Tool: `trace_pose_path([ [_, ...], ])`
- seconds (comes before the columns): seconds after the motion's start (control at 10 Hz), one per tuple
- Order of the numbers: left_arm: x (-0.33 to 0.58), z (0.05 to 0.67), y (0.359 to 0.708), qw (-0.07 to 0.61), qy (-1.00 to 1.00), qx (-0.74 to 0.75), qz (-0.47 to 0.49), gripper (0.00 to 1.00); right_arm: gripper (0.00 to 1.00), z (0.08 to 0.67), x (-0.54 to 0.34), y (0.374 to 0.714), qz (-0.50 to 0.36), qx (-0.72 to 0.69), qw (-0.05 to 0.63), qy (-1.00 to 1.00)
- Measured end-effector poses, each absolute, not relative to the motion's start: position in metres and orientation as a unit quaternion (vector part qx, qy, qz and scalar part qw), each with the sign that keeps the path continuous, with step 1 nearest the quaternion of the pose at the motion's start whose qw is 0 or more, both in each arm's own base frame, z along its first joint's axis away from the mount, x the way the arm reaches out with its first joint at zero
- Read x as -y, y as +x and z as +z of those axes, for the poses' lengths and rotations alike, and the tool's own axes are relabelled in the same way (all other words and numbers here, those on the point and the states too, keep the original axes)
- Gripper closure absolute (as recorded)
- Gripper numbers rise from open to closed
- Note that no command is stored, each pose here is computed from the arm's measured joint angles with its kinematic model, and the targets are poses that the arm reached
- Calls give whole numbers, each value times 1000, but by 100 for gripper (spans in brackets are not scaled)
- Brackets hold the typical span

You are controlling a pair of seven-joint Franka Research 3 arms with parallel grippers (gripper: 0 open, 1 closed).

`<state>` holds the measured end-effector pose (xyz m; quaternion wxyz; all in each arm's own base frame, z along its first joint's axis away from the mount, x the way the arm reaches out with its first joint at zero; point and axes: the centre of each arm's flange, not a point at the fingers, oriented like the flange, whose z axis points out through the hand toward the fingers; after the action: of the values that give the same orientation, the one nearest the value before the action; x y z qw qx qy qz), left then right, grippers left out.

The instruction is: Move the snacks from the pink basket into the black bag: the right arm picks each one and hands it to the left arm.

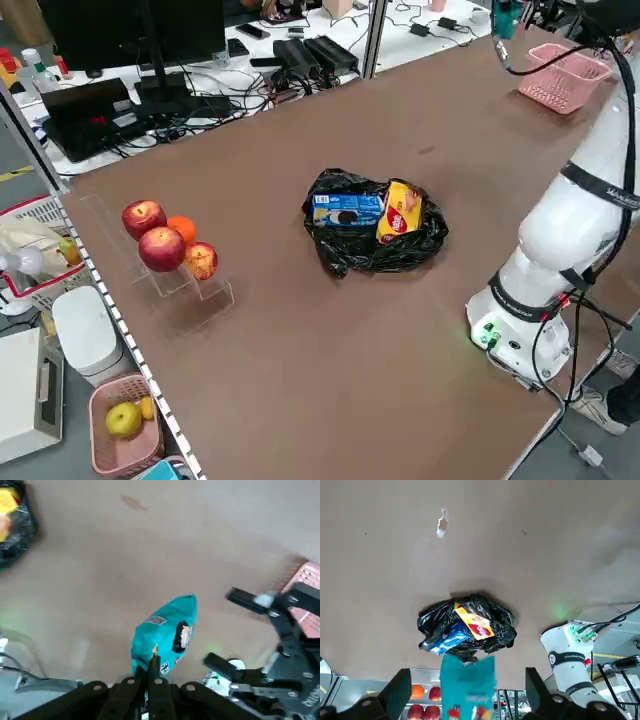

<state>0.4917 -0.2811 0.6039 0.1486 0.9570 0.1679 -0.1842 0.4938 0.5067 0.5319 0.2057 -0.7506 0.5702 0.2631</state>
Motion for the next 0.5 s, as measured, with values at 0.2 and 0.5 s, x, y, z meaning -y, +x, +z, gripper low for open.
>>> trace_pose_path([
  [0.2, 200, 595, 519, 150, 956, -159, -197, 96, 0, 531, -499, 502, 250, -542, 216, -773],
  [0.5, 77, 540, 541, 123, 952, -167, -226, 97, 0, 528, -447, 537, 219, -467, 209, -831],
])
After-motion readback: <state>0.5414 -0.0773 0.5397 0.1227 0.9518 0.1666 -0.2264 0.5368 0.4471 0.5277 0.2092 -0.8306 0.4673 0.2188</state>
